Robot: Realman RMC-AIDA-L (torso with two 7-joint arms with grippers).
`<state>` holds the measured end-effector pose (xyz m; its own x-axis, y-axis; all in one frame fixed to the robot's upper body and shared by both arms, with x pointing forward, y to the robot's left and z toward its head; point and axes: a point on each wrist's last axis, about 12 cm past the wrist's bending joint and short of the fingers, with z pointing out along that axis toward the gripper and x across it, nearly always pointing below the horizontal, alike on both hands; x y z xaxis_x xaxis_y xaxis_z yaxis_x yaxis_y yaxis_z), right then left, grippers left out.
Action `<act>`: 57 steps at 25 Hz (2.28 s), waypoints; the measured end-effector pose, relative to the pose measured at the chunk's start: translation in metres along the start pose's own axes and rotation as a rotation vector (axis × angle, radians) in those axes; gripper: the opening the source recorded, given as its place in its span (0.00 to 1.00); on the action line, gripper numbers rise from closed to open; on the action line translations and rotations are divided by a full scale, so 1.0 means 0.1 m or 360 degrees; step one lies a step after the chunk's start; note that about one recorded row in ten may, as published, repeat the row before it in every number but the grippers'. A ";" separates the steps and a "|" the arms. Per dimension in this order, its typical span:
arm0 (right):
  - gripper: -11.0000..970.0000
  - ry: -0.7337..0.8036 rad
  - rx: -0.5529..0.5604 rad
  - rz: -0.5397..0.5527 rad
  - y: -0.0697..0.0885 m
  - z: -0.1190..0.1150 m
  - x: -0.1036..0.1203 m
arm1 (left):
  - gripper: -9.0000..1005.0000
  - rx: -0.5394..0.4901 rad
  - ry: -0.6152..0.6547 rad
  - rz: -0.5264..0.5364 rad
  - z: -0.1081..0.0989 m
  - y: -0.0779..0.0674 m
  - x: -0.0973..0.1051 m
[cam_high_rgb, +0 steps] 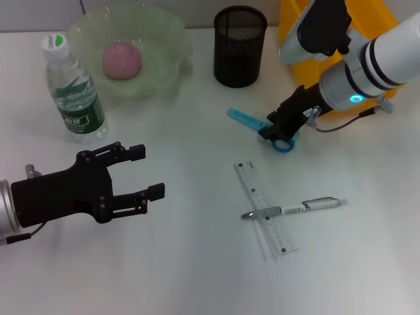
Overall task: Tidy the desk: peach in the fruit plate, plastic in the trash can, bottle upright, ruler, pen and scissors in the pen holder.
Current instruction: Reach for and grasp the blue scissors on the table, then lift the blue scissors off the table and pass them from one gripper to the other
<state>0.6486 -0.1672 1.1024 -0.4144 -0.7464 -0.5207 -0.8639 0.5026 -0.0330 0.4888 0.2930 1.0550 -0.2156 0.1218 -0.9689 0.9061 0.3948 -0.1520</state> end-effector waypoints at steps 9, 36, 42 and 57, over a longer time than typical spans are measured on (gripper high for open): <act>0.38 0.0008 0.0012 -0.0002 0.01 0.02 0.00 | 0.83 0.0010 -0.0005 0.0012 -0.01 0.00 -0.02; 0.25 -0.0015 -0.0025 0.0035 0.02 -0.17 -0.13 | 0.83 0.0006 0.0001 0.0031 -0.05 0.01 -0.04; 0.25 -0.0082 -0.0094 0.0049 0.05 -0.38 -0.19 | 0.83 -0.0016 -0.0023 0.0023 -0.06 0.03 -0.07; 0.25 -0.0936 -0.0308 0.0337 0.26 -0.69 0.58 | 0.83 0.0017 -0.0116 0.0001 0.02 0.08 -0.21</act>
<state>0.5823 -0.2270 1.1299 -0.4029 -0.2490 -0.8807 -0.8395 0.4839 0.2472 0.5017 0.2919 1.0740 -0.1881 0.0549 -0.9806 0.9100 0.3853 -0.1530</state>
